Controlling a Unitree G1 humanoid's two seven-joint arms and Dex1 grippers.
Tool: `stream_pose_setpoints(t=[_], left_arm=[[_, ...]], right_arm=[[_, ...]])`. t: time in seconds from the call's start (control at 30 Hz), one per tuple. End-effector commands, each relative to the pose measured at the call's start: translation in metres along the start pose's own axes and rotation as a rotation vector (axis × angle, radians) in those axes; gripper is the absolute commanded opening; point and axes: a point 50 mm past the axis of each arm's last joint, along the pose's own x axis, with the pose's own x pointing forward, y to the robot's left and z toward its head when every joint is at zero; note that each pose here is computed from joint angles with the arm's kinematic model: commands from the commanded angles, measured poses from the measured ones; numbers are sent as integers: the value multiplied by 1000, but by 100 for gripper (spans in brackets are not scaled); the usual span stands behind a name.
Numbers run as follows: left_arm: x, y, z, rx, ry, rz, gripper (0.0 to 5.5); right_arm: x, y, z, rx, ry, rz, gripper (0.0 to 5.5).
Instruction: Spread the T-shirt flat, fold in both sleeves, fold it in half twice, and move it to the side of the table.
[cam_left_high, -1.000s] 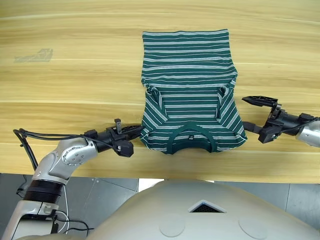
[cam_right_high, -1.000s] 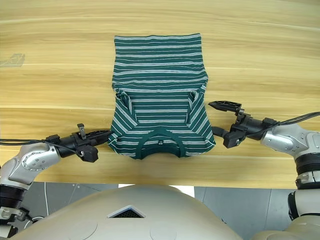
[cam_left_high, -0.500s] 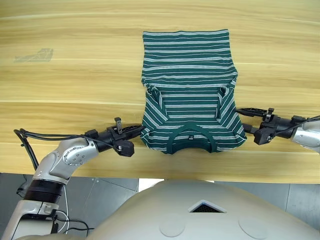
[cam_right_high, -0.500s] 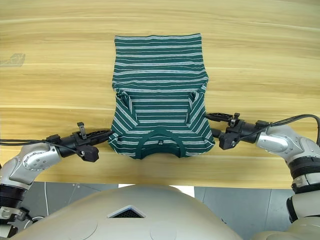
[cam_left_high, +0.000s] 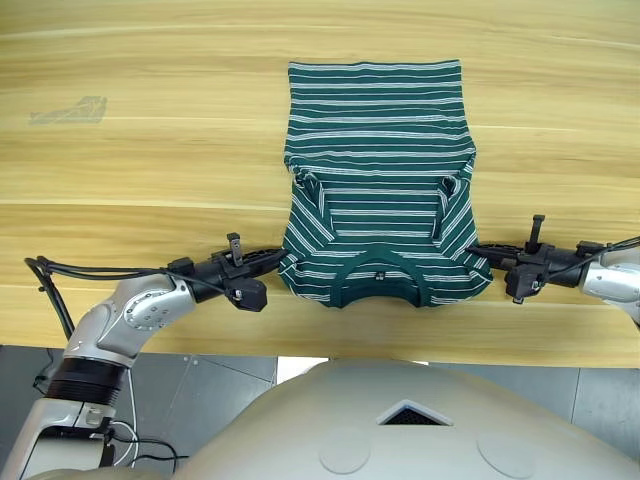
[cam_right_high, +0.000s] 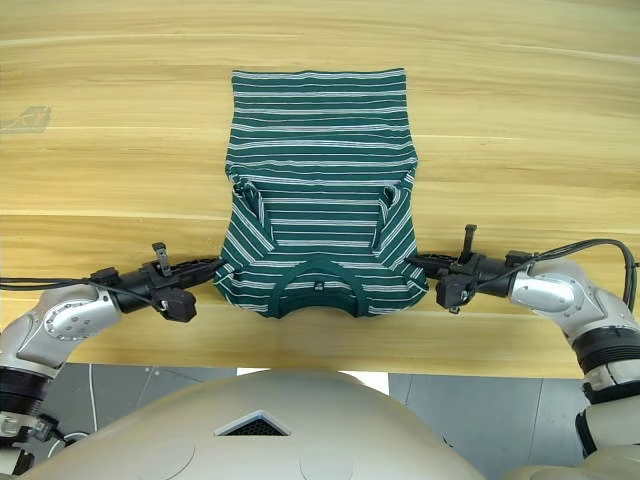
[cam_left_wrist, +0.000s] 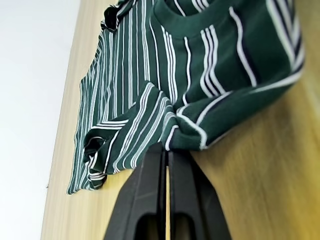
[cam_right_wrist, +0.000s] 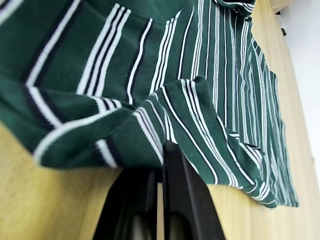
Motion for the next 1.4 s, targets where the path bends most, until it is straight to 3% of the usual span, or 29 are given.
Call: stream_pose_setpoints(t=[0.03,0.17,0.47,0.73,1.07,1.23,1.4], left_arm=[[-14,-3,-4,-17,44,-33,0],[-29,0,6,-115,54,-82,0],[-58,25,46,-216,53,-113,0],[-80,37,67,-347,47,-80,0],[-90,27,82,-409,53,-140,0],[-72,45,50,-333,106,-73,0],[-33,65,4,-294,141,10,0]], right_arm=[[2,13,1,246,21,81,8],[-2,2,12,519,-29,83,8],[-17,-23,60,823,-210,118,8],[-29,-20,75,870,-229,103,8],[-35,-18,81,847,-228,62,8],[-21,-43,65,791,-243,-81,8],[5,-73,34,761,-245,-241,8]])
